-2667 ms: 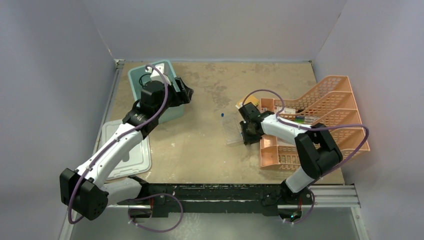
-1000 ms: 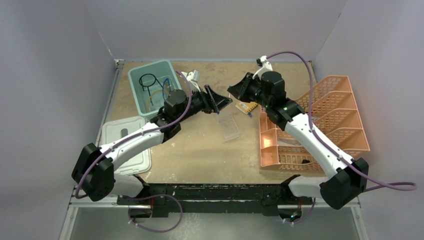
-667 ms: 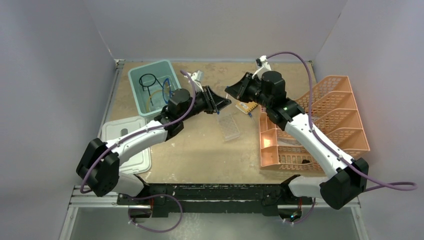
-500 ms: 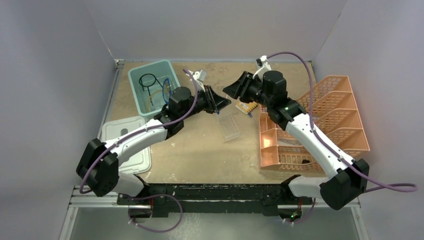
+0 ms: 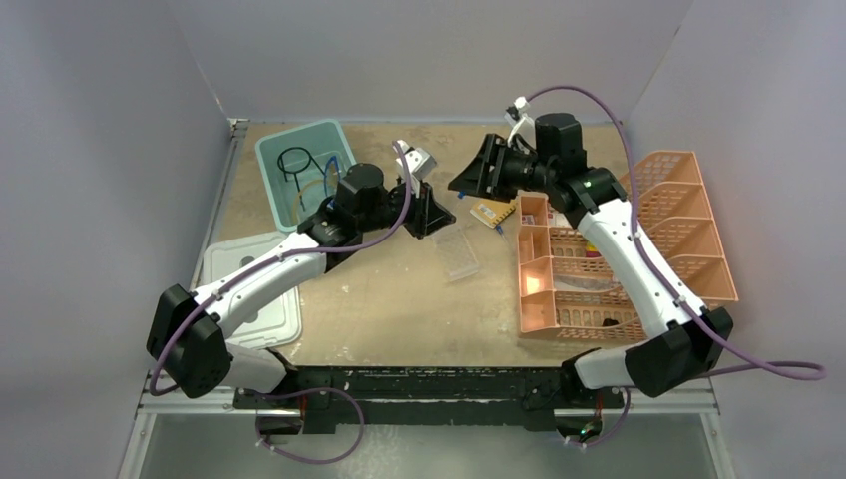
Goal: Organize the chemistry lab equipment
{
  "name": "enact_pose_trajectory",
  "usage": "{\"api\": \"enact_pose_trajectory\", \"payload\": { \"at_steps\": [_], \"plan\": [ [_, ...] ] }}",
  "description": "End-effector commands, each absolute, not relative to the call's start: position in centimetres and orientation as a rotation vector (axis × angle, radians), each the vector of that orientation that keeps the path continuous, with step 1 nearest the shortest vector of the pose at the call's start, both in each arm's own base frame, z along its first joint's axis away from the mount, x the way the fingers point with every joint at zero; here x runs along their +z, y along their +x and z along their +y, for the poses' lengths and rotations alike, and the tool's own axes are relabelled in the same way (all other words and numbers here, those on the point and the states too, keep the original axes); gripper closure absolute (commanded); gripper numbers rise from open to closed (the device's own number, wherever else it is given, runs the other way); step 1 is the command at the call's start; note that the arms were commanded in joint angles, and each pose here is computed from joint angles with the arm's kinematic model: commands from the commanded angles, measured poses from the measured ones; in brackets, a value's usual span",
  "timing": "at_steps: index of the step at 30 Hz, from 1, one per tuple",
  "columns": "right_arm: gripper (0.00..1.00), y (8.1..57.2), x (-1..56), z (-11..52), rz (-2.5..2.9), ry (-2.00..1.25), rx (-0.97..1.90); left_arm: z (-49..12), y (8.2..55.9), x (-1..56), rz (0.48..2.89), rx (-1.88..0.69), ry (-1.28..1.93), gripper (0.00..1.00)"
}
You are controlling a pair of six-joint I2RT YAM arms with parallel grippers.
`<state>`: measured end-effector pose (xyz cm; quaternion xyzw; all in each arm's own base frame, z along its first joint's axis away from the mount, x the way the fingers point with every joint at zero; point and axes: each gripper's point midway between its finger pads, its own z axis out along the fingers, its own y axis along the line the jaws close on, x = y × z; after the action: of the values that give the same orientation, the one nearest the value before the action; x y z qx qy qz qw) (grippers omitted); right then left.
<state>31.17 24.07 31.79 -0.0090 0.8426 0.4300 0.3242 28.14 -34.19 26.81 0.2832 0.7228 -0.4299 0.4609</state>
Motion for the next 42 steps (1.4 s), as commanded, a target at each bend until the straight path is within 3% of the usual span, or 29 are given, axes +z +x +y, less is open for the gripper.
{"api": "enact_pose_trajectory", "payload": {
  "at_steps": [1,4,12,16,20,23,25,31,36,42],
  "plan": [
    [0.43,29.5,31.0,23.9,2.298,-0.058,1.157,-34.3,27.2,30.2,1.641,-1.054,0.821,1.00],
    [0.47,29.4,30.9,24.0,2.305,-0.062,1.180,-34.4,27.0,30.2,1.637,-1.059,0.837,1.00],
    [0.75,29.0,31.0,24.2,2.304,-0.075,1.225,-34.3,26.9,30.1,1.632,-1.051,0.863,1.00],
    [0.76,28.7,30.9,24.5,2.313,-0.087,1.257,-34.4,26.9,29.9,1.637,-1.051,0.866,1.00],
    [0.83,28.7,30.7,24.5,2.316,-0.103,1.253,-34.2,27.1,29.9,1.642,-1.038,0.860,1.00],
    [0.86,29.9,30.1,23.6,2.302,-0.086,1.138,-33.0,28.3,28.9,1.720,-0.948,0.770,0.60],
    [0.87,31.1,29.4,22.4,2.279,-0.082,1.011,-31.6,29.6,27.9,1.771,-0.871,0.679,0.45],
    [0.88,35.0,27.1,18.2,2.185,-0.070,0.610,-24.7,33.8,25.7,1.889,-0.614,0.203,0.40],
    [0.89,35.8,25.2,19.4,2.109,-0.196,0.377,-20.9,34.4,24.2,1.921,-0.519,-0.071,0.40],
    [0.90,34.6,22.0,23.5,2.058,-0.298,0.300,-18.7,35.7,24.3,1.956,-0.652,-0.404,0.41]
  ]
}}
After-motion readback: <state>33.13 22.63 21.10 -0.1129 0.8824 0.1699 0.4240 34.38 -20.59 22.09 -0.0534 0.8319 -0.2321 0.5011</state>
